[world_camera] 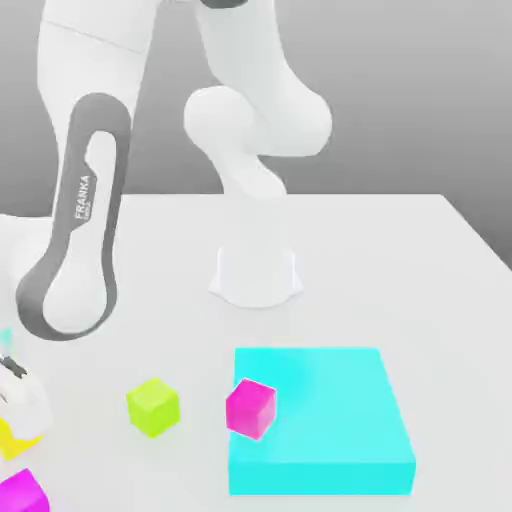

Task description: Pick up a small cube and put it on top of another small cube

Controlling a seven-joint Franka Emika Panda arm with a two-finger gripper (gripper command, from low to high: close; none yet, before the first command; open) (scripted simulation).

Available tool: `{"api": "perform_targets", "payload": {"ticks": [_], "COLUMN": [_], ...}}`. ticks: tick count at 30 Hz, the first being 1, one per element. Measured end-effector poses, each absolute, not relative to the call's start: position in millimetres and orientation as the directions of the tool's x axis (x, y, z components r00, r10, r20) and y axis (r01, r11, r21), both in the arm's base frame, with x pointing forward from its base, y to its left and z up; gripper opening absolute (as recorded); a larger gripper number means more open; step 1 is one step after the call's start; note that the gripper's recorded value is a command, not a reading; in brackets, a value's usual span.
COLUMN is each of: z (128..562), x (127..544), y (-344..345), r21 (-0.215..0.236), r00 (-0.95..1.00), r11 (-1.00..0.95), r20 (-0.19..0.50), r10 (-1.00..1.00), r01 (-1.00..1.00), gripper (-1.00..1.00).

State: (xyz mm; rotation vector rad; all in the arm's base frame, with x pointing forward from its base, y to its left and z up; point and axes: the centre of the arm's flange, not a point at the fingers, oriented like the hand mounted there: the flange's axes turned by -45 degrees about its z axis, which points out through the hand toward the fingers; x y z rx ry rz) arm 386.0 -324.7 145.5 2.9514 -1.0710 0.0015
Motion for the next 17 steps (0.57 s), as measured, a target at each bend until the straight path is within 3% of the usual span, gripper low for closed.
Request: {"api": "perform_targets", "payload": {"ticks": [4,9,13,14,17], "z": [193.6,234.6,204.3,191.6,191.6], "x": [394.4,482.7,508.5,508.8,508.8], "y": [-320.9,-279.4,-264.0,-263.4,-263.4], "r21": [-0.003,-0.008,-0.002,-0.002,-0.002], "r00": [0.780,0.897,0.924,0.924,0.924], "r11": [-0.780,-0.897,-0.924,-0.924,-0.924], "r20": [0.000,-0.001,0.000,0.000,0.000], "r10": [-0.625,-0.442,-0.383,-0.382,-0.382], "r01": [-0.625,-0.442,-0.383,-0.382,-0.382], "gripper": [-1.00,-1.00,-1.00,1.00,1.00]}}
